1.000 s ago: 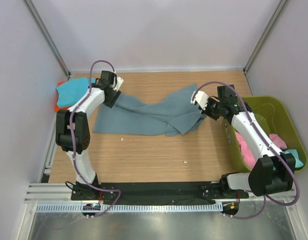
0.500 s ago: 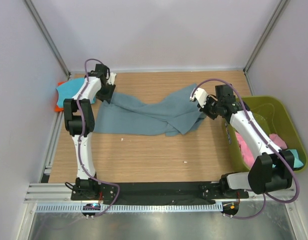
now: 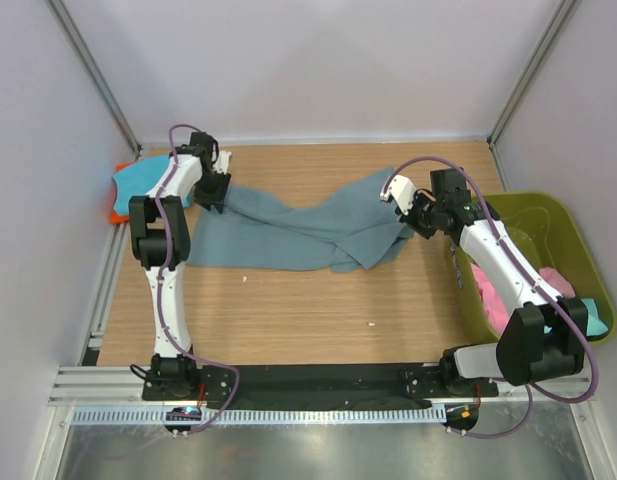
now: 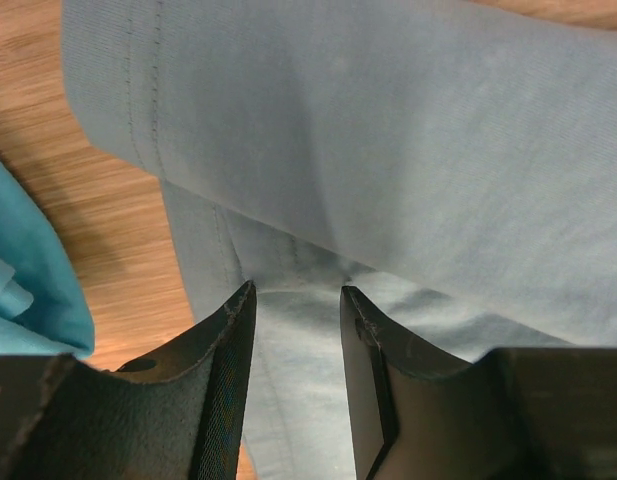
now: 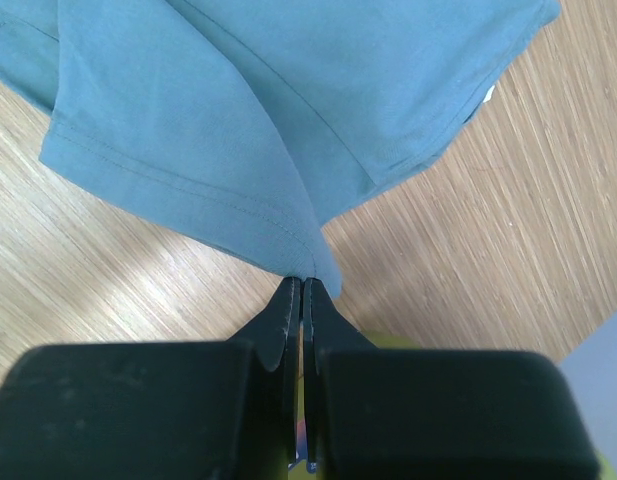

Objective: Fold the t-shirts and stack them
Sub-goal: Flatten the tshirt out

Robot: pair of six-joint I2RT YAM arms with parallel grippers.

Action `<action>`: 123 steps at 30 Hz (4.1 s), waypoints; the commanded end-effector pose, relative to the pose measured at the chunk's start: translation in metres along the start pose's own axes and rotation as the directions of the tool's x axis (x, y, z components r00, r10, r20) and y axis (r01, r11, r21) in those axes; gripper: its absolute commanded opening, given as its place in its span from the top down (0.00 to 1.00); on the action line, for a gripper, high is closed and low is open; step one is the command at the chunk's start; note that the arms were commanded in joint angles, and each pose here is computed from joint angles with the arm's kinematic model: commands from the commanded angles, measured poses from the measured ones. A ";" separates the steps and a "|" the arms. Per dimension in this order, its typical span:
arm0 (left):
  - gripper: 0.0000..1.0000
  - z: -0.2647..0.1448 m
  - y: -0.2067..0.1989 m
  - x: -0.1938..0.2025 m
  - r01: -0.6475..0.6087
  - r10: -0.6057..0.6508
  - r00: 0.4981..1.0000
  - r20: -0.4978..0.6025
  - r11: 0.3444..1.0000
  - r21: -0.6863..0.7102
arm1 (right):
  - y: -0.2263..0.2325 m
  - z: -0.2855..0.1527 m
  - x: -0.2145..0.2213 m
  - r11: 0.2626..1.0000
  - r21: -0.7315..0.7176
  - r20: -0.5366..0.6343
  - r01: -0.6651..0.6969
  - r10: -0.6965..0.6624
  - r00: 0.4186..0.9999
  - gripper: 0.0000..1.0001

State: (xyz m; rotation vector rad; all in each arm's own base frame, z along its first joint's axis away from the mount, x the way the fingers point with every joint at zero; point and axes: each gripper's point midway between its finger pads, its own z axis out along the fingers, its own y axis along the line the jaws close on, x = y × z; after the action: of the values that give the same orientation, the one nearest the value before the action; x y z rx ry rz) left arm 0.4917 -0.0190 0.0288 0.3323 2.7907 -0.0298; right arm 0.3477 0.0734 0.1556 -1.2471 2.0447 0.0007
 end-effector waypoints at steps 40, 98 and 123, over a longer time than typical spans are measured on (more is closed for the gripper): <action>0.81 -0.048 0.019 -0.025 -0.001 0.004 0.994 0.105 0.999 -0.032 | -0.019 -0.010 -0.012 0.993 0.120 0.052 -0.017 0.011 0.999 0.99; 1.00 -0.631 -0.049 0.111 0.026 0.475 0.158 0.866 0.874 -0.485 | -0.032 -0.514 -0.204 0.667 0.473 0.847 -0.576 -0.164 0.505 0.99; 1.00 -0.499 0.000 -0.047 -0.074 0.487 0.353 0.799 0.866 -0.495 | -0.213 -0.402 -0.228 0.604 0.526 0.813 -0.599 -0.149 0.563 0.99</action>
State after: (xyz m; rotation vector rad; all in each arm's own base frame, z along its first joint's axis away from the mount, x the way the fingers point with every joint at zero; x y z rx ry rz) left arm 0.3344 -0.0026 0.5402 0.4754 1.4857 0.3036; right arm 0.2829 0.0074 0.6814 -0.2535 1.0621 -0.1112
